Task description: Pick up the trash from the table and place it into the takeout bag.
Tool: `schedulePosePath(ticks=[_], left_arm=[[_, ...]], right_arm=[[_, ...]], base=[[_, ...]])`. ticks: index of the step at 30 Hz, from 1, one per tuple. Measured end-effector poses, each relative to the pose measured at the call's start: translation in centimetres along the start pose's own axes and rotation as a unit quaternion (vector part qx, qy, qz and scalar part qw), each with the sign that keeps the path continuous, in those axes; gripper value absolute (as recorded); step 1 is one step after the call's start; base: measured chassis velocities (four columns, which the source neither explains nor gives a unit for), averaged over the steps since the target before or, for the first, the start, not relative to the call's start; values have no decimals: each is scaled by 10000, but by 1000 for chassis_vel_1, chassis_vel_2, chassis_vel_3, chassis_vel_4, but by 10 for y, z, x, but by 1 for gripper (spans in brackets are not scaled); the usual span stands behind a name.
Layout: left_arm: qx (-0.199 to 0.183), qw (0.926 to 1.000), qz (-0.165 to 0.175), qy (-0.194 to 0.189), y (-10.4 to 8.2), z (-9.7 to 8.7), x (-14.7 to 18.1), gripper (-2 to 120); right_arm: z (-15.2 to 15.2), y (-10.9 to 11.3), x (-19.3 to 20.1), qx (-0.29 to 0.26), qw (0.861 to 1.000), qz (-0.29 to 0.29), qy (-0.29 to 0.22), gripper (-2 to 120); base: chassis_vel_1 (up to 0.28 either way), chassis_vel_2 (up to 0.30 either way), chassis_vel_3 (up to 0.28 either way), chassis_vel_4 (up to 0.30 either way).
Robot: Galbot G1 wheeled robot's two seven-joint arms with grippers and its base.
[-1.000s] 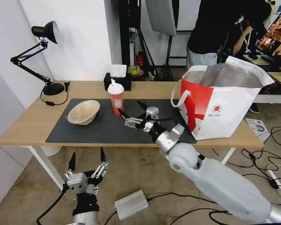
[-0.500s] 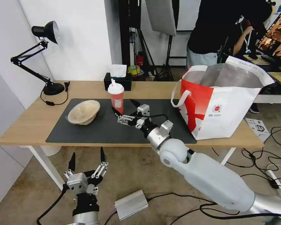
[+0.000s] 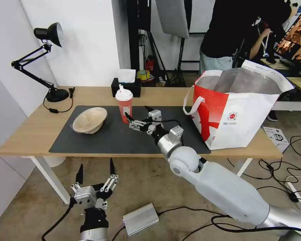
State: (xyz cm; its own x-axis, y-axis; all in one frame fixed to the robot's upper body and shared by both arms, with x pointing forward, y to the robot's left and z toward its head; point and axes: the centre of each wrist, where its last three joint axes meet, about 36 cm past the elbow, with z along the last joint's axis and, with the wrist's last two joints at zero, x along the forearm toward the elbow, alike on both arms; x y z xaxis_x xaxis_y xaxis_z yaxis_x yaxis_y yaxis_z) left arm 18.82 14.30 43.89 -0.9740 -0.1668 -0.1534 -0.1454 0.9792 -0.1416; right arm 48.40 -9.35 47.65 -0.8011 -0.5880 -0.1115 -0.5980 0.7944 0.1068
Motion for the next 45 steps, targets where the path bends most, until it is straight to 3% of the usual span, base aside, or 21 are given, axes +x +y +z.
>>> schedulePosePath(ticks=[30, 45], left_arm=[[-37, 10000, -13, -10, 0, -2, 5, 100], [-58, 10000, -16, -11, 1, -2, 5, 100]], right_arm=[[9, -5, -52, -140, 9980, 340, 514, 100], [21, 5, -83, -152, 9971, 424, 613, 100]], base=[[0, 0, 0, 0], [0, 0, 0, 0]])
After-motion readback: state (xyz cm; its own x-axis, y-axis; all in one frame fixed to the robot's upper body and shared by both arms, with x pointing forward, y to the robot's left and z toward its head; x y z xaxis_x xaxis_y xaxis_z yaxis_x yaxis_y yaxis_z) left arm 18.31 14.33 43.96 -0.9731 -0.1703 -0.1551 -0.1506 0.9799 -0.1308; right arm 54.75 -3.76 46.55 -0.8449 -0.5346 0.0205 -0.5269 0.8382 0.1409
